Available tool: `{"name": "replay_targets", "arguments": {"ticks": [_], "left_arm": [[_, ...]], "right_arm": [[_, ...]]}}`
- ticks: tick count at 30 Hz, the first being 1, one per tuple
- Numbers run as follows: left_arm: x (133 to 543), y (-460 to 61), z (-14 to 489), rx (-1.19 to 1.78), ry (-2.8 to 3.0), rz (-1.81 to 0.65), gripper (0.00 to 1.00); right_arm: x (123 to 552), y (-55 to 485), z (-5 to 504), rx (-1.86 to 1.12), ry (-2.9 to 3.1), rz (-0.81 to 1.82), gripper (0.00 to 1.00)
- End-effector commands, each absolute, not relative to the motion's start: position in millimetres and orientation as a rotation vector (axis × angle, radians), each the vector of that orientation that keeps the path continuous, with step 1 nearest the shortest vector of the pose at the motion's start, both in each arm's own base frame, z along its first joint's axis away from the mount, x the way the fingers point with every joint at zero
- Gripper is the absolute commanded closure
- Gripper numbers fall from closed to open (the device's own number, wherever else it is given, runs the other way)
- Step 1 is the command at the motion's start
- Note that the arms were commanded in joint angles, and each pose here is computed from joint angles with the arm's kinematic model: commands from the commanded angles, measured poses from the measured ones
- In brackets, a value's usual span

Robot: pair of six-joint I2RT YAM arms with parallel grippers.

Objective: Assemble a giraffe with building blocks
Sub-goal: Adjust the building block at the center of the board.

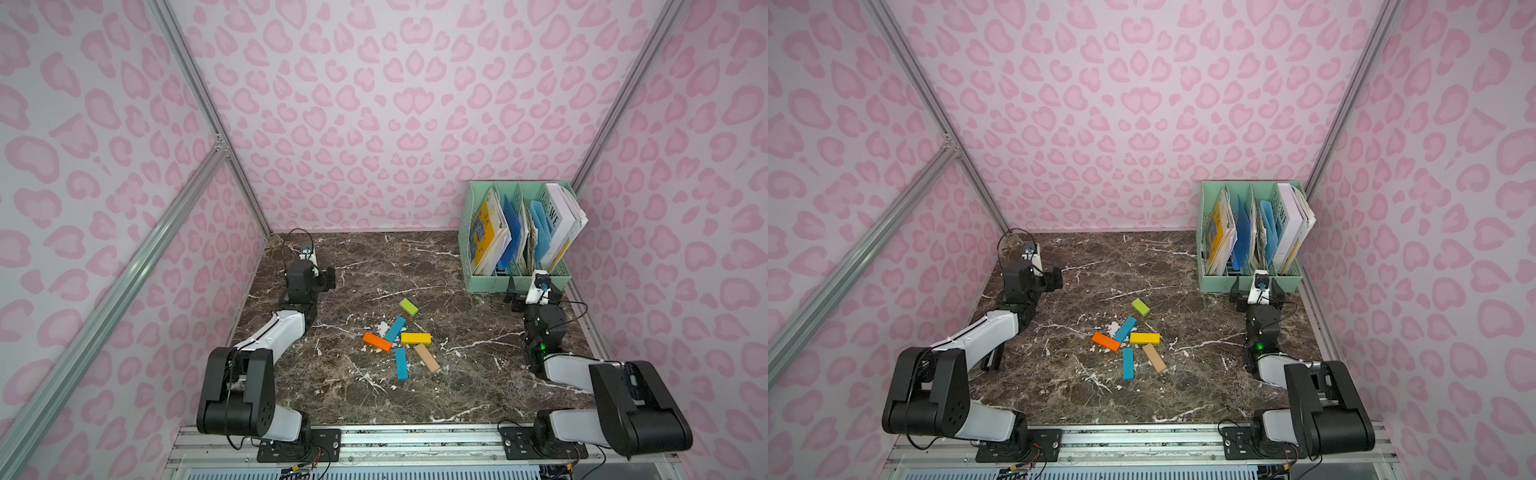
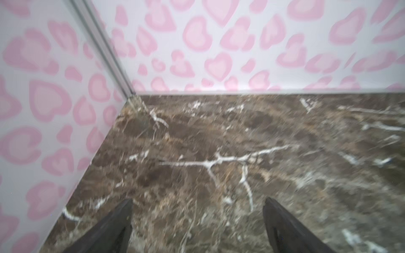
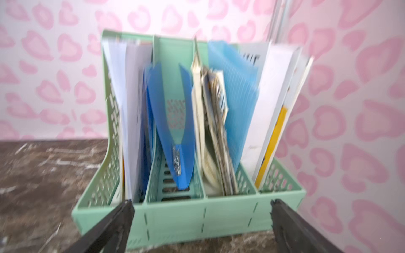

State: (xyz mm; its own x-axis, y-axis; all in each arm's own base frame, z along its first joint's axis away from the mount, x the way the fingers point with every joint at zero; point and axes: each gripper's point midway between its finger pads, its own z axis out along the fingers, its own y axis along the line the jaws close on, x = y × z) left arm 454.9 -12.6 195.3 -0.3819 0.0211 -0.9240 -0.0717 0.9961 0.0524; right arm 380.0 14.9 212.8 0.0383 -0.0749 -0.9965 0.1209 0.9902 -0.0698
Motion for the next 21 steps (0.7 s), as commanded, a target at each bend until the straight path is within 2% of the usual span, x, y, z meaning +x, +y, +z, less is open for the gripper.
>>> {"name": "replay_targets", "arguments": {"ticks": [1, 5, 9, 11, 12, 16, 21], "left_arm": [[435, -64, 175, 0.138, 2.22, 0.008, 0.02], [420, -157, 202, 0.466, 2.225, -0.089, 0.01], [390, -222, 191, 0.699, 2.381, -0.143, 0.01], [377, -247, 180, 0.821, 2.441, -0.138, 0.03], [367, -258, 167, 0.899, 2.487, -0.121, 0.05], [345, -281, 130, 1.077, 2.605, 0.068, 0.08], [338, -294, 98, 1.078, 2.686, 0.056, 0.08]], "right_arm": [[382, 15, 217, 0.125, 1.667, -0.271, 0.0], [391, 48, 227, 0.078, 1.863, -0.167, 0.0], [387, 48, 219, 0.198, 1.902, -0.072, 0.0], [383, 58, 220, 0.161, 1.901, 0.01, 0.12], [380, 60, 221, 0.167, 1.89, 0.044, 0.14], [365, 48, 212, 0.268, 1.878, 0.055, 0.17], [351, 35, 187, 0.328, 1.9, 0.009, 0.19]]}}
